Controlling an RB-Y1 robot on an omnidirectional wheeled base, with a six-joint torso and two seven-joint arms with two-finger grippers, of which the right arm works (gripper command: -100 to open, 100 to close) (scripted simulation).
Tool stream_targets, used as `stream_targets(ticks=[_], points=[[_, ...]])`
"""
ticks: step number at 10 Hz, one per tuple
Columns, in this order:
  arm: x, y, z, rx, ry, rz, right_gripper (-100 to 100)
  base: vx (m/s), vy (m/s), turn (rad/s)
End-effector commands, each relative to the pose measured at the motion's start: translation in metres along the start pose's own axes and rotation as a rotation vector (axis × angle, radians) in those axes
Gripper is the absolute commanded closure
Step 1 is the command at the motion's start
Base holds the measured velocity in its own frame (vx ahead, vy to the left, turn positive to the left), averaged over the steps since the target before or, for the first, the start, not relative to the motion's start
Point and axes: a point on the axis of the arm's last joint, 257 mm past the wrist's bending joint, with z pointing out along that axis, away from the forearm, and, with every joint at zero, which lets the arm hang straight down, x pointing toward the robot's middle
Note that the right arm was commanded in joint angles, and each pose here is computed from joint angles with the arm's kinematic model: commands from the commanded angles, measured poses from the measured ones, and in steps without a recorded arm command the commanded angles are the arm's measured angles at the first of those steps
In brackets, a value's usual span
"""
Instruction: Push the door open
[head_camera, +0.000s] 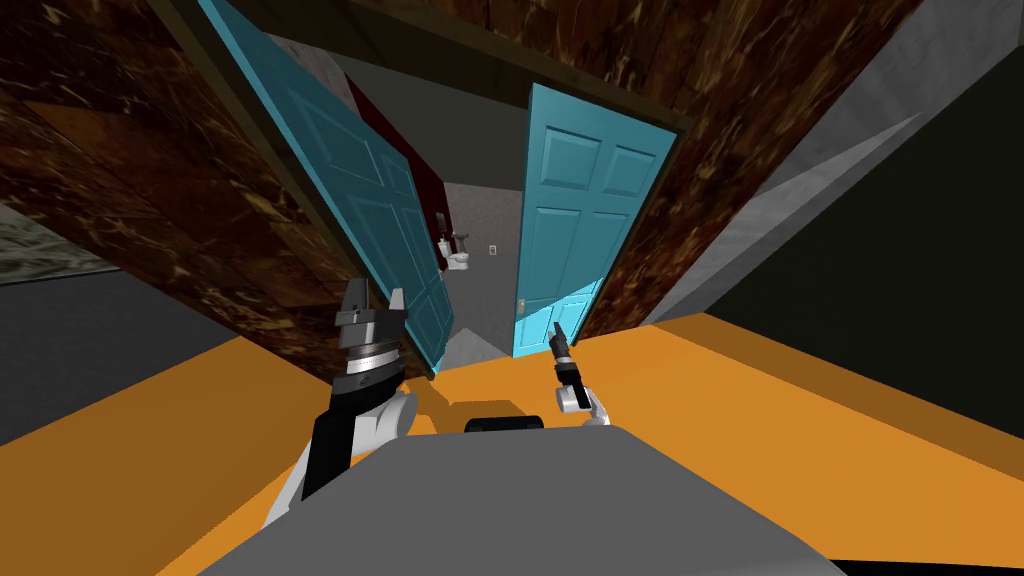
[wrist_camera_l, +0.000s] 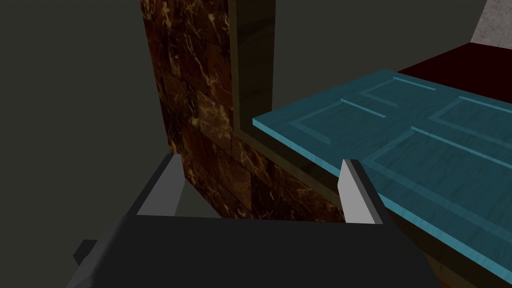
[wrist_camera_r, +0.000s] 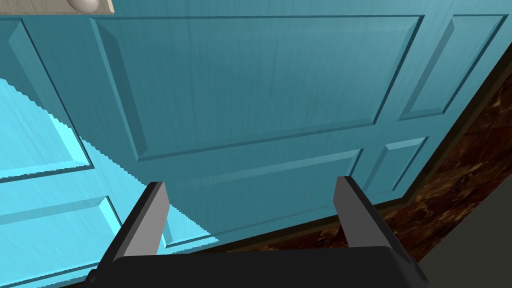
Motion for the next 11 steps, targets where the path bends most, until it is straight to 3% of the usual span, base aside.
stream_targets(ticks=[1,11], points=[[0.001,-0.007,-0.0013,0.011,0.003,0.002,-100,0.047,0.005,0.024],[0.016,-0.071,-0.0106,0.134,0.041,0.021,-100,0.076,0.000,0.037]])
